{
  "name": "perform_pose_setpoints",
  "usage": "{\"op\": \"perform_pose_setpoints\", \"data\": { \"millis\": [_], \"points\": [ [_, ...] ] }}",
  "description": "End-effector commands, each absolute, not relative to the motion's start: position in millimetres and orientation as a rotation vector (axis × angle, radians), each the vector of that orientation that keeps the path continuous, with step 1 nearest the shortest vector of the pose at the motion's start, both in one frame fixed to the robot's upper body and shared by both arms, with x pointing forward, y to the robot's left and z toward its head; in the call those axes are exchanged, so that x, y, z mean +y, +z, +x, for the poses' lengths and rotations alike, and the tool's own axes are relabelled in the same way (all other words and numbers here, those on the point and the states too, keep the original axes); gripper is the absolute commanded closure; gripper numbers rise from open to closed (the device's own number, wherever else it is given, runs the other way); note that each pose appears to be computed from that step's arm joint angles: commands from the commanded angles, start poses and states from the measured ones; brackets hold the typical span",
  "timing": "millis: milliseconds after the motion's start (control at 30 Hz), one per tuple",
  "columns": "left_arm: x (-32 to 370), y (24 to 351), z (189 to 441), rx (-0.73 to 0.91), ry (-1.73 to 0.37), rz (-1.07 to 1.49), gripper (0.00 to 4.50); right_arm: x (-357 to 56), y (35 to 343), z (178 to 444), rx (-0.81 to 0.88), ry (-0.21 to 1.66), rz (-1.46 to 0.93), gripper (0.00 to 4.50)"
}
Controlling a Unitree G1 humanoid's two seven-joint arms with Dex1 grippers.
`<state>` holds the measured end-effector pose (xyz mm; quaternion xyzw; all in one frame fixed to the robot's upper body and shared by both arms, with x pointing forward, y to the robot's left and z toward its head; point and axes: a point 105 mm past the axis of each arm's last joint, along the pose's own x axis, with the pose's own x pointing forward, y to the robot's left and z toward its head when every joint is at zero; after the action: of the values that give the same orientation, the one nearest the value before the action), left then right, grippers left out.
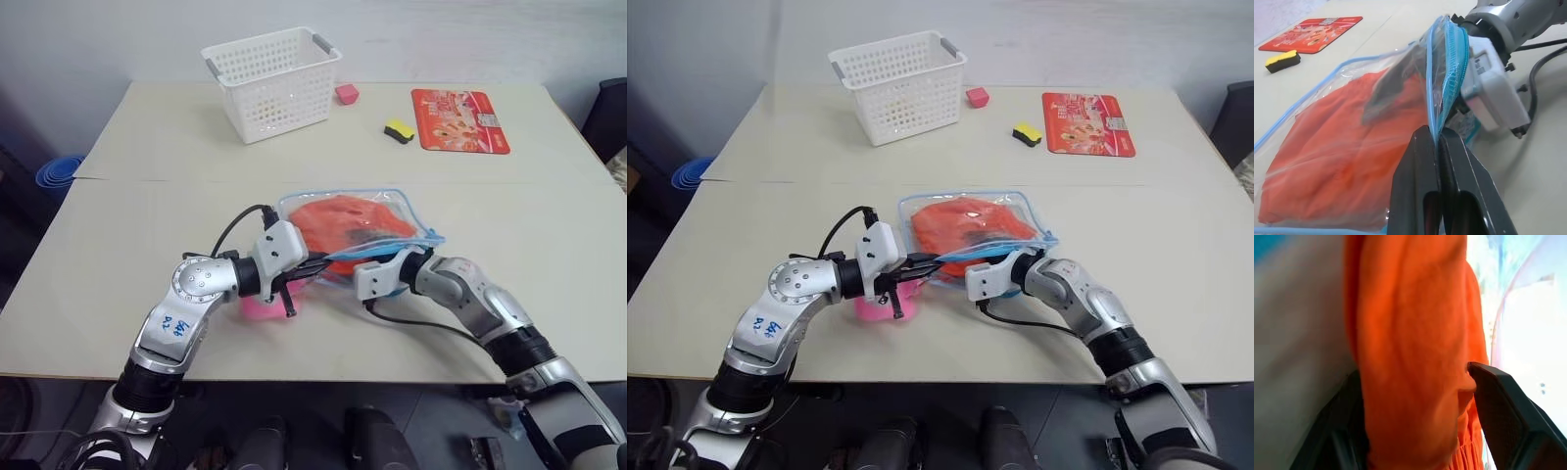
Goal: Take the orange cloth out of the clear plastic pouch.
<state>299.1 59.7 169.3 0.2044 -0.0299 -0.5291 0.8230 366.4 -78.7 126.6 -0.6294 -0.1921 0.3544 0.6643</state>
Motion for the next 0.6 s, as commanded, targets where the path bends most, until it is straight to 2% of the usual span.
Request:
{"op": "perform_pose_setpoints", "data": {
  "millis": [33,100,300,600],
  "points": [
    [57.6,183.1,297.0,-0.122,-1.128,0.455,4.50,-74.2,113.2,360.7,-0.408,0.852,-1.405,1.90],
    [59.6,182.8,299.3,-0.119,-1.111,0.457,4.50,-75.0,110.6,357.7,-0.399,0.868,-1.397,2.42],
    [64.3,186.0,312.0,-0.112,-1.033,0.399,4.50,-83.0,110.4,351.3,-0.391,0.887,-1.411,4.49],
    [61.4,194.8,329.6,-0.130,-0.969,0.354,4.50,-84.8,109.7,340.2,-0.418,0.921,-1.483,4.49]
  ]
}}
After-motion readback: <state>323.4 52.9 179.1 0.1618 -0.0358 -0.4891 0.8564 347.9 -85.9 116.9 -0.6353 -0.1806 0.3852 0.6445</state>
